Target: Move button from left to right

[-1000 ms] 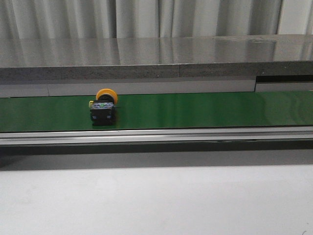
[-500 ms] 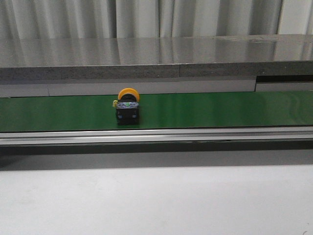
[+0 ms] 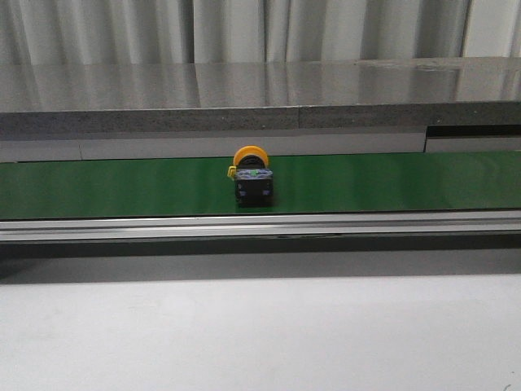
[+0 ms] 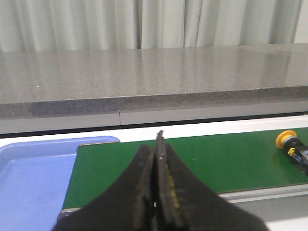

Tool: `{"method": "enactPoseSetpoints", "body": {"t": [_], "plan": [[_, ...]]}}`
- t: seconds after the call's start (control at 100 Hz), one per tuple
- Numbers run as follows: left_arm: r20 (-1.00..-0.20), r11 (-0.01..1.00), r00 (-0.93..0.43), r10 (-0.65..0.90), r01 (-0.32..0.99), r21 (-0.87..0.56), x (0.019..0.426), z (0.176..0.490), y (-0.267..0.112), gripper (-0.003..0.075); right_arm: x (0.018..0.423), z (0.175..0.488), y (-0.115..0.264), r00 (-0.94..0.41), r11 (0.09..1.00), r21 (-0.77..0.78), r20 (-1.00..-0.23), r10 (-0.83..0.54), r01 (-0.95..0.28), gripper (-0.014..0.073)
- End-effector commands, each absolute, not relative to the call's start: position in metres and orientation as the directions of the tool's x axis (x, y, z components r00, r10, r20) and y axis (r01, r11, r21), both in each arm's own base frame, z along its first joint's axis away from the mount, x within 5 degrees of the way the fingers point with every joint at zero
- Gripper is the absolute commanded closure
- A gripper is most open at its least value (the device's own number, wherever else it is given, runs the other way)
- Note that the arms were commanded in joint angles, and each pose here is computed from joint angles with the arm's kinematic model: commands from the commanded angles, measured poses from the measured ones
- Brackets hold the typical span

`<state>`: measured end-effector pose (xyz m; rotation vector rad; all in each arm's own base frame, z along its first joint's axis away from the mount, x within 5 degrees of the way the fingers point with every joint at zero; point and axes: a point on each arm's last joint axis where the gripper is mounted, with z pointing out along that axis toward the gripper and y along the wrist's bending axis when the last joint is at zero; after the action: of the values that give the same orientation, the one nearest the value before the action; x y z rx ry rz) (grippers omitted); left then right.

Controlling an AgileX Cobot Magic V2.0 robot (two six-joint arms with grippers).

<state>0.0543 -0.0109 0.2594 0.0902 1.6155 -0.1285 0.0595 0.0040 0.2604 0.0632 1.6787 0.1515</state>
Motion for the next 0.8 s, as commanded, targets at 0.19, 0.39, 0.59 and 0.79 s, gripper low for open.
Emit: {"method": "enactPoseSetpoints", "body": {"t": [0.19, 0.39, 0.59, 0.79], "plan": [[-0.998, 0.991, 0.032, -0.049, 0.127, -0.045, 0.054, 0.273, -0.009, 0.0741, 0.084, 0.320, 0.006, -0.335, 0.991, 0.132, -0.935, 0.118, -0.019, 0.0662], [-0.998, 0.991, 0.032, -0.049, 0.127, -0.045, 0.054, 0.273, -0.009, 0.0741, 0.108, 0.335, 0.007, -0.520, 0.992, 0.123, -0.848, 0.106, 0.002, 0.0662], [-0.998, 0.991, 0.032, -0.049, 0.127, -0.045, 0.054, 0.273, -0.009, 0.0741, 0.128, 0.334, 0.008, -0.624, 0.993, 0.116, -0.775, 0.100, 0.015, 0.0662], [-0.998, 0.991, 0.032, -0.049, 0.127, -0.045, 0.054, 0.273, -0.009, 0.0741, 0.133, 0.330, 0.009, -0.653, 0.993, 0.113, -0.751, 0.098, 0.019, 0.0658]]}}
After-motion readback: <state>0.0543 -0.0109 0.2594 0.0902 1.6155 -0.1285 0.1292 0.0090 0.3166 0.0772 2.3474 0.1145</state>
